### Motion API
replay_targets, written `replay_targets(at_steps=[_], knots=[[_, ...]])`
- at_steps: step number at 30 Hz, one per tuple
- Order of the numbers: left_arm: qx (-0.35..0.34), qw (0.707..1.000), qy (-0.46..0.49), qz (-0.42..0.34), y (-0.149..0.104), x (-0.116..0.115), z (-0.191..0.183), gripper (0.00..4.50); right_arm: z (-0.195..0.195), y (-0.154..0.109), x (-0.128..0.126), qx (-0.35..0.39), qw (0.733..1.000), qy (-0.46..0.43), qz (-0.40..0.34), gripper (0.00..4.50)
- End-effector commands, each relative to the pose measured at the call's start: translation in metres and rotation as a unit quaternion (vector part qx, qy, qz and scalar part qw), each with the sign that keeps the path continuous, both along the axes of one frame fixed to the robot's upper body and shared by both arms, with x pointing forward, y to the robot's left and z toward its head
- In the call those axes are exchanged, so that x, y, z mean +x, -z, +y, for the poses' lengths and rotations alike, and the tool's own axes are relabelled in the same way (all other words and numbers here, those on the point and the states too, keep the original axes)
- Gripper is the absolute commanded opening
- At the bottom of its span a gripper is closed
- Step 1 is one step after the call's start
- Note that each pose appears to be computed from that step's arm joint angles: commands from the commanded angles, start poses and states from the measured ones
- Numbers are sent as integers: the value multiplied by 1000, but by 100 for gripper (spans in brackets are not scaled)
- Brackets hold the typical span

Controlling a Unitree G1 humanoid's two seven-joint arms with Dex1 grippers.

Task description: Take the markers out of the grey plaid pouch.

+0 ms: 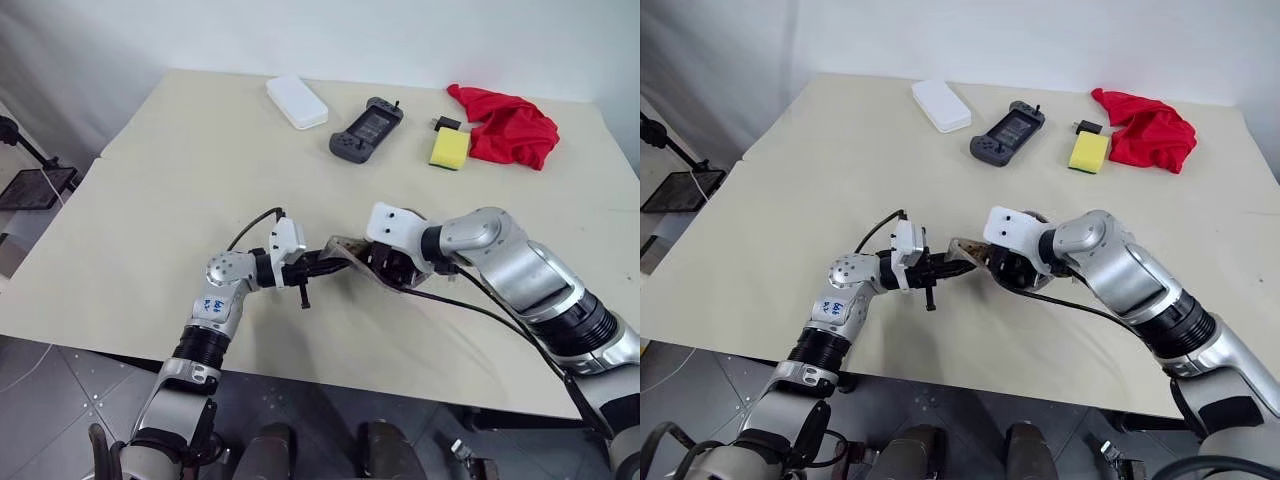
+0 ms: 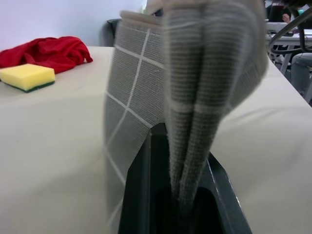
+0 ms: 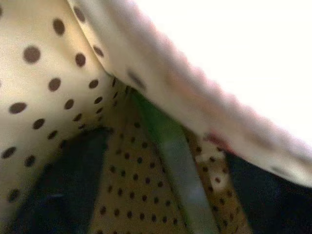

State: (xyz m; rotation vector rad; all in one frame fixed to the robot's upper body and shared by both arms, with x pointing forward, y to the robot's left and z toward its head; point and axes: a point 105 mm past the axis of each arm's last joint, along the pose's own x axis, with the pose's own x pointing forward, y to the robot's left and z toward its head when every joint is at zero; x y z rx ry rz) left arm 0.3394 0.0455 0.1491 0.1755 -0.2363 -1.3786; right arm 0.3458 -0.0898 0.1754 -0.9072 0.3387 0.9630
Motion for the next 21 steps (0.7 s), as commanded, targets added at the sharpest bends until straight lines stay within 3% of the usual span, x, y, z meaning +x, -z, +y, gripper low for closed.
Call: replay_targets(at_steps=[1,4,12,16,21], knots=[[-17,999,15,-28,-17,-3,-2,0,-3,10,1,-17,1000,-2,22,412],[-19,999,15,-26,-17,-3,-2,0,-5,20,10,-14,999,17,31,412],[-34,999,11,-19,-21,0,-3,0,10,24,38,-11,998,36,-57,412],[-37,999,9,-19,-23,0,-2,0,10,41,33,-9,999,34,-22,412],[-40,999,9,-17,-23,1,-1,0,5,50,32,-22,999,34,-21,262]])
